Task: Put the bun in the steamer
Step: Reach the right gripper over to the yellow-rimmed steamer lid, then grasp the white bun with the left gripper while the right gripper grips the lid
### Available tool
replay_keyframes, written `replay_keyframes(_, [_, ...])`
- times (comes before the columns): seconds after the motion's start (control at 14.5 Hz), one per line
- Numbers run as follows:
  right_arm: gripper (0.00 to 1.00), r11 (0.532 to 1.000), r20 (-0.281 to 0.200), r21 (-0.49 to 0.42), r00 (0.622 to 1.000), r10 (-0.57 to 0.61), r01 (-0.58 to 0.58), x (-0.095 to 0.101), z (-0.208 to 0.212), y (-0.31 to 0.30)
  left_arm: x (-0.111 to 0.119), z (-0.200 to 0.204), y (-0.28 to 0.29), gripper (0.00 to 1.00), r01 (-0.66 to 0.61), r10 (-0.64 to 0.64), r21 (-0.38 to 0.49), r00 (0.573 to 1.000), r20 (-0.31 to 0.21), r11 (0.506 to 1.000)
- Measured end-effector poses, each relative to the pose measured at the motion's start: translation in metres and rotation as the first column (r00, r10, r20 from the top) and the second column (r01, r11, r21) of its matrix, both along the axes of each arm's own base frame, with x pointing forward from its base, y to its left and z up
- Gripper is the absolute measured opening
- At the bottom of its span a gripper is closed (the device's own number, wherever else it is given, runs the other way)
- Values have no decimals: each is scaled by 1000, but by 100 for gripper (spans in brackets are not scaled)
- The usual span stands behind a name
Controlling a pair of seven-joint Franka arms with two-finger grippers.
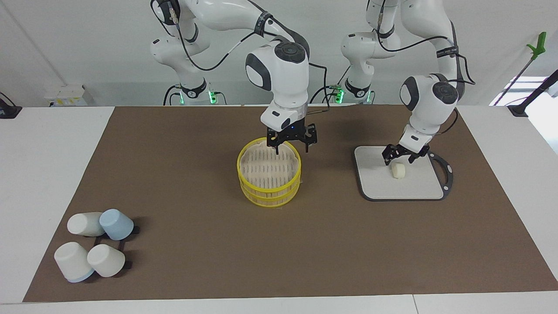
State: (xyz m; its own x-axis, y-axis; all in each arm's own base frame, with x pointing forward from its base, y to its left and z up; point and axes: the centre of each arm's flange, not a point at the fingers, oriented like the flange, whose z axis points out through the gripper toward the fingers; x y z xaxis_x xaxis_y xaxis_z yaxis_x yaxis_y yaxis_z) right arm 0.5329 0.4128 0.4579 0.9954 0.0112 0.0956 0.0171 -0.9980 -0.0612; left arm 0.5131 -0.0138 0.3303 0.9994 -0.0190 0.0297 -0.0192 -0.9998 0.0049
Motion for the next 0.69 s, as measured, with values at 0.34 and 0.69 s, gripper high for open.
replay_keyframes(0.34, [100,994,-16,-50,995,96,-97,-43,-43,32,2,-6,0,100,22,-22,1,999,22,1000])
replay_keyframes(0.69, [84,994,-8,-55,995,98,-98,-35,-72,33,3,-12,0,85,77,-77,6,996,42,997])
